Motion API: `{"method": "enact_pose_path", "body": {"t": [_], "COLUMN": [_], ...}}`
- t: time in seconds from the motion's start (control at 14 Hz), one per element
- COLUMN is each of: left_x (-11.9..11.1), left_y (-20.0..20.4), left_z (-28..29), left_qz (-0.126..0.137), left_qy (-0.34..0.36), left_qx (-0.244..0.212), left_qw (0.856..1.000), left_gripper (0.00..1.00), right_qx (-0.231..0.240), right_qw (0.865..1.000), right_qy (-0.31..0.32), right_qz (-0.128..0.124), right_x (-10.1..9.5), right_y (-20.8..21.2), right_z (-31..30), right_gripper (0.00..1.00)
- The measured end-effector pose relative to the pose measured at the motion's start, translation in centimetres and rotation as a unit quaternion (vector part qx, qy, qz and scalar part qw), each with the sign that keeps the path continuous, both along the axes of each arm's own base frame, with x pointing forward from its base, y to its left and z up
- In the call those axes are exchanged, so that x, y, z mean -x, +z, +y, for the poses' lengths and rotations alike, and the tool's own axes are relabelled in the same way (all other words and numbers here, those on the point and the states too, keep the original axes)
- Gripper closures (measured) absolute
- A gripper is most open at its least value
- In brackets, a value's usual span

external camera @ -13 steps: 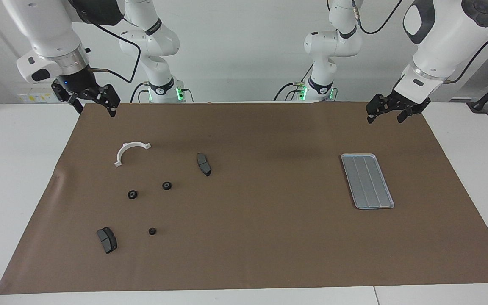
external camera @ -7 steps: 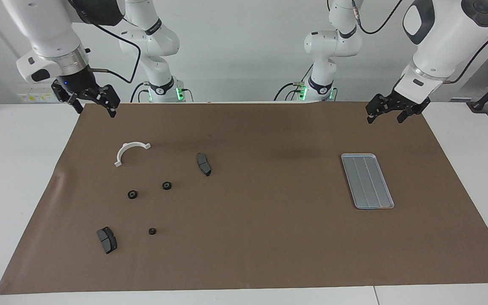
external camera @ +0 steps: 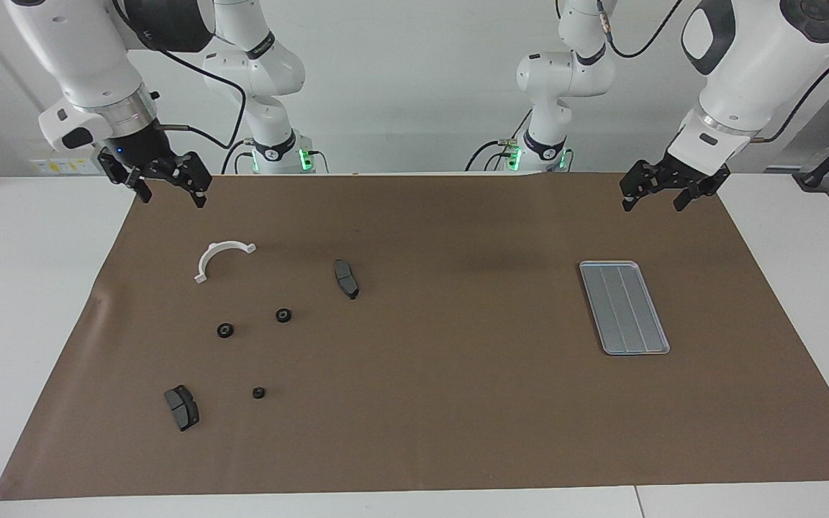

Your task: Pick bearing gear from pile to tray

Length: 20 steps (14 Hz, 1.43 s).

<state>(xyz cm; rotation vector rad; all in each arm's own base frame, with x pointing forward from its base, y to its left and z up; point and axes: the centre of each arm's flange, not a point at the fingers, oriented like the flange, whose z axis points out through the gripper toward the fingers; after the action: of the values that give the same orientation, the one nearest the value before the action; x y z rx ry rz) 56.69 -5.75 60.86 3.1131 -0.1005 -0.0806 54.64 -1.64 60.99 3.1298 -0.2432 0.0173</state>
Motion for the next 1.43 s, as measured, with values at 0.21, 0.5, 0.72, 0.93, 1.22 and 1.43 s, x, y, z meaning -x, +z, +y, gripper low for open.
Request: {"method": "enact_pose_path", "body": {"t": [0.21,0.5,0.72,0.93,1.22,1.43], "left_x": [-0.1,-0.2,0.0,0.1,-0.2,-0.3], "left_y": [0.1,0.1,0.1,-0.2,-0.4,-0.4], "left_z": [-0.1,-0.6,-1.6,-2.6,-3.0,-2.6], "left_qz": [-0.007,-0.01,-0.009,-0.006,-0.018,-0.023], "left_qy": [0.0,-0.004,-0.005,0.004,0.008,0.013], "left_qx": [0.001,0.001,0.001,0.0,0.001,0.002], "left_qw": [1.0,1.0,1.0,1.0,1.0,1.0], "left_gripper": [0.0,0.0,0.0,0.0,0.0,0.0], "right_qx": [0.0,0.002,0.004,0.006,0.008,0.008], "right_qw": [1.0,0.999,0.999,0.998,0.996,0.996], "right_qy": [0.004,0.03,0.043,0.047,0.07,0.073], "right_qz": [-0.007,-0.019,-0.029,-0.045,-0.049,-0.041], "right_x": [-1.5,-5.8,-8.3,-10.3,-11.5,-10.7], "right_y": [-2.1,-8.3,-12.4,-16.3,-22.1,-24.7], "right_z": [-0.7,-0.8,-0.8,-0.5,-0.4,-0.4], "right_gripper": [0.0,0.0,0.0,0.0,0.0,0.0]}}
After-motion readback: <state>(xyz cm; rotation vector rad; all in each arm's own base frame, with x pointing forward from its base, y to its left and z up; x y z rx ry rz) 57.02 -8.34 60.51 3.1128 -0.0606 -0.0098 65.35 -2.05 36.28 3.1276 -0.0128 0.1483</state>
